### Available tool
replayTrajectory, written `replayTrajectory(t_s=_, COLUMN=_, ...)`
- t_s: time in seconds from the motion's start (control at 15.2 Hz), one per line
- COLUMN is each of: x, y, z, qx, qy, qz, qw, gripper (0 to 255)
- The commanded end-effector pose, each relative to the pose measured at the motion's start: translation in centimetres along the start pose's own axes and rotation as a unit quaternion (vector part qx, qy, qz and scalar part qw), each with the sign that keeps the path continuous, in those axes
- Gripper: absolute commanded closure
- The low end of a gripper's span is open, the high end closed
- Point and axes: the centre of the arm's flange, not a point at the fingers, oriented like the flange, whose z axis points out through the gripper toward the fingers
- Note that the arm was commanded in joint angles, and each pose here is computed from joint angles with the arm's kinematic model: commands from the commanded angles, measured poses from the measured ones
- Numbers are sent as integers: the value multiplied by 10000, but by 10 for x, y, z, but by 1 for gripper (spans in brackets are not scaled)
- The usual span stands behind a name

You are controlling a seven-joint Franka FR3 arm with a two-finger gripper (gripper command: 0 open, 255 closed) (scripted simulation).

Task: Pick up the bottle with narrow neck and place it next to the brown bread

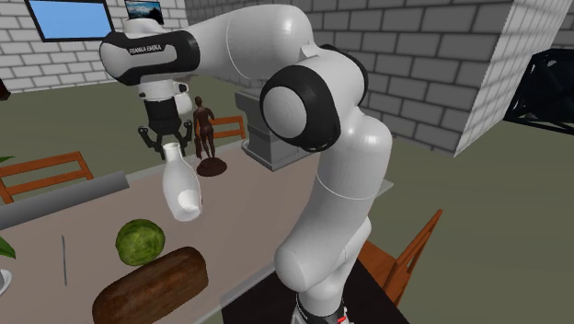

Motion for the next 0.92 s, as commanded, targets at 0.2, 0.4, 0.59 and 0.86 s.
replayTrajectory(t_s=0.2, x=3, y=0, z=26, qx=2, qy=4, qz=0, qw=10000, gripper=255)
replayTrajectory(t_s=0.4, x=3, y=1, z=41, qx=2, qy=4, qz=0, qw=10000, gripper=255)
replayTrajectory(t_s=0.59, x=4, y=1, z=57, qx=2, qy=4, qz=0, qw=10000, gripper=255)
replayTrajectory(t_s=0.86, x=5, y=1, z=78, qx=2, qy=4, qz=0, qw=10000, gripper=255)
